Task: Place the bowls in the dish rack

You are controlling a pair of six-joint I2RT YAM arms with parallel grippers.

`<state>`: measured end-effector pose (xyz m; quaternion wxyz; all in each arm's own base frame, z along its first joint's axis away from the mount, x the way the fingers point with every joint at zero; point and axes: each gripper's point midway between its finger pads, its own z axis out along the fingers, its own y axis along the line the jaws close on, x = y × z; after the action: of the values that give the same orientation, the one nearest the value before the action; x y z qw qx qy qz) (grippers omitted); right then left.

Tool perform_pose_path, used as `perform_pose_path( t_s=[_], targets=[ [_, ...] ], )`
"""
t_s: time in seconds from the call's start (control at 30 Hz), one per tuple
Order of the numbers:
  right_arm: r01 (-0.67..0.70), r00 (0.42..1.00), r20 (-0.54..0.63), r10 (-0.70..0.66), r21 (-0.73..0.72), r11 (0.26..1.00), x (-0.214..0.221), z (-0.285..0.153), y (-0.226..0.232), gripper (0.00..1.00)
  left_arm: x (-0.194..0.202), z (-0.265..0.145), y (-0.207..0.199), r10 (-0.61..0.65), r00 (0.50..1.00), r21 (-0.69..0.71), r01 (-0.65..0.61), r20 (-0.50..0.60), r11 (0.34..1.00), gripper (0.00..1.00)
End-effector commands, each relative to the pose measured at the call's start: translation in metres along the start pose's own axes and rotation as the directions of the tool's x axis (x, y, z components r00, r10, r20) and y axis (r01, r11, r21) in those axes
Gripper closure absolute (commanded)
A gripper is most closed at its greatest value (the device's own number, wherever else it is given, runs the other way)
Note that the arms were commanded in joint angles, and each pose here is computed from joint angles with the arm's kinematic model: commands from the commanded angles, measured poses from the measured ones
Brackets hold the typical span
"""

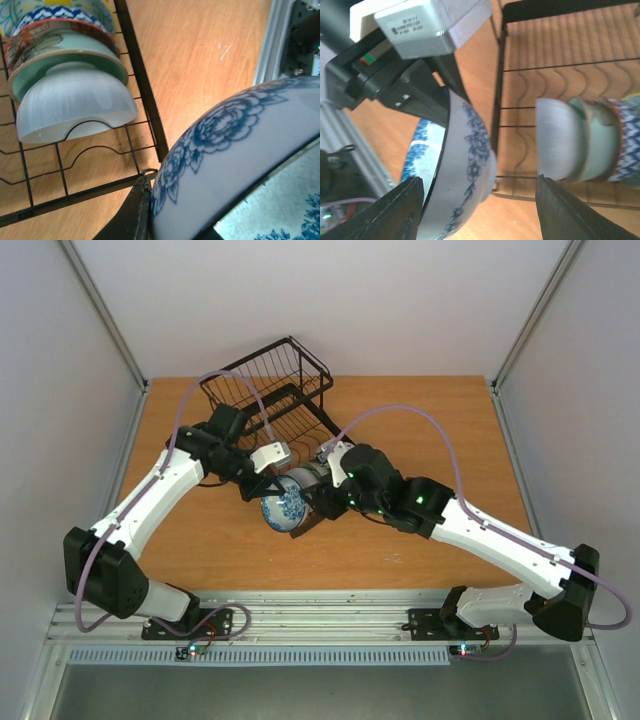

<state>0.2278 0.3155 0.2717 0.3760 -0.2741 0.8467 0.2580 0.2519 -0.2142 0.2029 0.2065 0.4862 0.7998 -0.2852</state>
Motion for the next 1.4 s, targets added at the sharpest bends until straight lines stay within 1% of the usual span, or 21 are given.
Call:
perform_pose_path(
  t_s=[0.0,0.1,0.17,0.3,0.43,0.57,0.73,0.93,1.13,1.2,1.37],
  targets=[
    [-0.085,0.994,0.039,0.098,-0.254,0.964,-0.003,-0.008,0.037,0.35,-0.014,-0.016,-0.026,0.065,0.991,0.100,-0.077,0.117,0.992,1.00],
    [-0.106,0.990,0.040,0.137,-0.436,0.893,0.001,-0.010,0.064,0.27,-0.017,-0.021,-0.029,0.055,0.988,0.138,-0.075,0.148,0.988,0.99],
    [-0.156,0.984,-0.008,0.180,-0.534,0.831,0.007,-0.009,0.080,0.25,-0.018,-0.024,-0.030,0.042,0.985,0.163,-0.070,0.165,0.984,1.00],
    [-0.188,0.977,-0.027,0.211,-0.575,0.796,0.011,-0.003,0.085,0.21,-0.020,-0.033,-0.030,0.016,0.979,0.193,-0.056,0.203,0.980,0.99],
    [-0.187,0.975,-0.018,0.223,-0.608,0.771,0.011,-0.004,0.089,0.21,-0.021,-0.041,-0.031,0.001,0.972,0.217,-0.053,0.236,0.975,1.00],
    [-0.185,0.975,-0.025,0.219,-0.630,0.755,0.012,-0.004,0.093,0.20,-0.021,-0.042,-0.030,0.001,0.970,0.219,-0.055,0.241,0.974,0.99],
    [-0.187,0.974,-0.011,0.226,-0.603,0.776,0.013,-0.006,0.088,0.15,-0.020,-0.043,-0.029,0.002,0.970,0.213,-0.055,0.243,0.975,0.99],
    [-0.179,0.980,-0.017,0.197,-0.499,0.848,0.021,0.003,0.079,0.11,-0.020,-0.044,-0.027,0.005,0.970,0.204,-0.057,0.244,0.977,0.99],
    [-0.182,0.983,-0.024,0.185,-0.341,0.922,0.031,0.013,0.058,0.11,-0.020,-0.045,-0.026,0.004,0.970,0.195,-0.053,0.244,0.979,1.00],
    [-0.184,0.982,-0.025,0.185,-0.307,0.934,0.033,0.015,0.052,0.11,-0.019,-0.044,-0.026,0.005,0.970,0.195,-0.054,0.243,0.979,1.00],
    [-0.177,0.984,-0.027,0.176,-0.277,0.944,0.036,0.015,0.047,0.12,-0.019,-0.043,-0.025,0.003,0.971,0.193,-0.050,0.239,0.980,0.99]
  ],
)
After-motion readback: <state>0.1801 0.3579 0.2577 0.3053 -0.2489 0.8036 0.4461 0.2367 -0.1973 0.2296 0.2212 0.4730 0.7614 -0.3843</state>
